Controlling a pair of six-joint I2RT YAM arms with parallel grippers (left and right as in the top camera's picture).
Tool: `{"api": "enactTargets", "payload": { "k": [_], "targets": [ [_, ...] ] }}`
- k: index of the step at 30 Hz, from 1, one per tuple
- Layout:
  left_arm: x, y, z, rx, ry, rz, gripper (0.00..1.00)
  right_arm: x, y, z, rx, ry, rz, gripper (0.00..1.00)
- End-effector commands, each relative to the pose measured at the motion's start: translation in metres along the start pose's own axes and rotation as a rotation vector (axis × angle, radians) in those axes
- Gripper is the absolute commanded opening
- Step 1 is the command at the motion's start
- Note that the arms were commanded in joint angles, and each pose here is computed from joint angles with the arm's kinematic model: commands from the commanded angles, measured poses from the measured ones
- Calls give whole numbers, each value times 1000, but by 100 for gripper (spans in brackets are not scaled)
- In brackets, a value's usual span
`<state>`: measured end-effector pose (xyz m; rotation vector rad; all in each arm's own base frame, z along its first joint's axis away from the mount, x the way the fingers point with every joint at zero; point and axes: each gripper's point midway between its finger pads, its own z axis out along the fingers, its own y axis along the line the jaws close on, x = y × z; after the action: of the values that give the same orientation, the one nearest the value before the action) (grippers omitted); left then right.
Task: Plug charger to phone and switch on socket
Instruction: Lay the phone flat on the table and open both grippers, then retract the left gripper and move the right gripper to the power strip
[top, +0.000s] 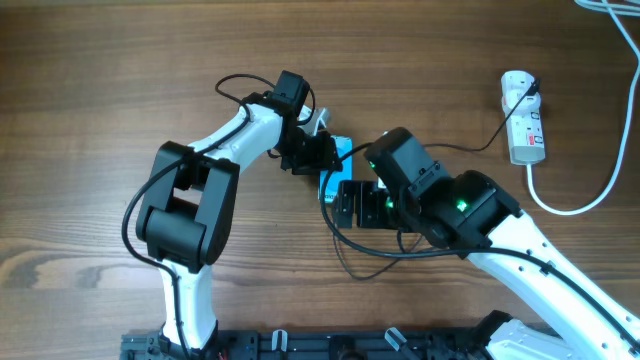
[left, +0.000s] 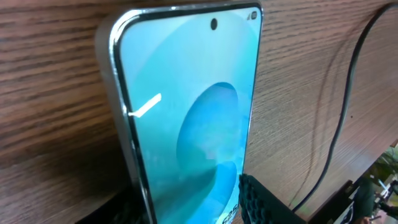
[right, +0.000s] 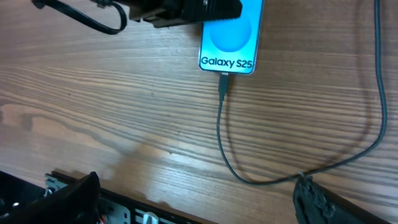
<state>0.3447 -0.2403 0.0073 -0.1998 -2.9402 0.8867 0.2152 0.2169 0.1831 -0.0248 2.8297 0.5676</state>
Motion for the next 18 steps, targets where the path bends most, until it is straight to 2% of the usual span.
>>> {"api": "enactTargets", "payload": {
  "k": [1,3,4,6,10,14,18],
  "targets": [
    [12,29,11,-110,29,-29,55,2,-2,-8,5,4,7,100],
    [13,29,11,-111,31,-33,56,5,-5,-8,17,17,6,100],
    [13,32,10,-123,31,-38,74,8,-7,-8,25,27,-17,100],
    [15,43,7,-177,32,-61,91,11,-10,-9,38,40,-17,100],
    [17,53,-3,-219,30,-102,100,12,-11,-9,42,46,-38,100],
    [11,58,-32,-267,-29,-110,100,4,-17,-13,50,28,-6,100],
    [-1,57,-104,-384,-222,-153,100,-30,-46,-40,87,-35,74,100]
  ]
}}
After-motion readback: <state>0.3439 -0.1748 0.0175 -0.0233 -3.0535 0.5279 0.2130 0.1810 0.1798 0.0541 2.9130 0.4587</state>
